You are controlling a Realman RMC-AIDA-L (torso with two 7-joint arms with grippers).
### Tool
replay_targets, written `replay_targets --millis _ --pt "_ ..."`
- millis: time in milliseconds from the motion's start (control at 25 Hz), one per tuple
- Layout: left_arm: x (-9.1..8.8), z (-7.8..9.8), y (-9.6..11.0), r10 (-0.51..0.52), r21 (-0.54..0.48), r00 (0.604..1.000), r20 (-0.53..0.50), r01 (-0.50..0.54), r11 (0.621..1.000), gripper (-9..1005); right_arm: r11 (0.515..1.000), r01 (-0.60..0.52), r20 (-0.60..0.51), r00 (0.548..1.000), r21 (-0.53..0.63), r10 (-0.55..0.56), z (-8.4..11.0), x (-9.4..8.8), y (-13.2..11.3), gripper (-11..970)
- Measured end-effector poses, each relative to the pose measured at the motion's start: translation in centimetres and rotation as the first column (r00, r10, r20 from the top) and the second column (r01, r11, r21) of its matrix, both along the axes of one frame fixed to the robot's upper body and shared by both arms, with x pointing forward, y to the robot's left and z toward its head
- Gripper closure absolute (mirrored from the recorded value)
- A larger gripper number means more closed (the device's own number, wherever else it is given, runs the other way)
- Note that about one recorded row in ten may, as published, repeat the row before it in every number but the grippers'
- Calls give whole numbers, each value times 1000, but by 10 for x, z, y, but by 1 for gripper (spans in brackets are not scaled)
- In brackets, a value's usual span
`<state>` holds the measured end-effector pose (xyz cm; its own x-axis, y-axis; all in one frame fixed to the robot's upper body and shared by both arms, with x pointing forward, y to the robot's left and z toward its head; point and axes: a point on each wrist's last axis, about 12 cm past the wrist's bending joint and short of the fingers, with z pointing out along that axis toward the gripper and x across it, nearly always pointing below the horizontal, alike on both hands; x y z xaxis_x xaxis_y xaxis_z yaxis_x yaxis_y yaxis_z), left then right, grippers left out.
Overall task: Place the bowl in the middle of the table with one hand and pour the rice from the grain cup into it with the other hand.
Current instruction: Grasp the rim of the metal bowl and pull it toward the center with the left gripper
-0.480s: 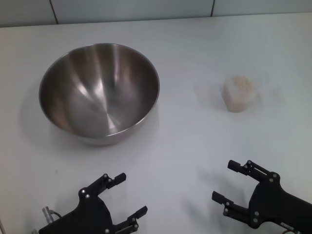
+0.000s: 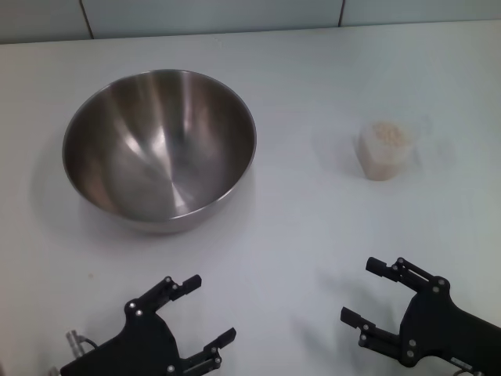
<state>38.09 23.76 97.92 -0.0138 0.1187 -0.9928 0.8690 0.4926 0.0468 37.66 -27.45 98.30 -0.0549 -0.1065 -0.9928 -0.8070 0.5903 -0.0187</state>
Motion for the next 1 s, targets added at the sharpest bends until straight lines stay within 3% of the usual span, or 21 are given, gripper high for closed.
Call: replay_targets --millis 120,200,440,560,640,720,1000 --pt "-5 6 5 51 -46 997 60 -48 998 202 1000 4 5 1000 -2 -4 0 0 0 189" --pt "-8 14 15 167 -115 980 110 -154 981 203 1000 7 8 1000 -3 -7 0 1 -1 189" --pt "6 38 42 429 -305 886 175 -366 879 206 1000 9 3 1000 -16 -9 -1 4 0 189" --pt "32 47 53 458 -350 876 149 -387 853 208 1000 5 -2 1000 -21 -5 -2 7 2 189" --pt "68 55 69 415 -332 909 39 -380 863 209 1000 1 -2 1000 -21 -1 -2 8 3 189" --pt "90 61 79 389 -307 920 -52 -385 870 210 1000 -2 -1 1000 -18 2 -1 9 4 189" --pt "153 100 105 355 -192 900 -255 -406 893 214 1000 -9 8 1000 -10 9 0 11 6 189"
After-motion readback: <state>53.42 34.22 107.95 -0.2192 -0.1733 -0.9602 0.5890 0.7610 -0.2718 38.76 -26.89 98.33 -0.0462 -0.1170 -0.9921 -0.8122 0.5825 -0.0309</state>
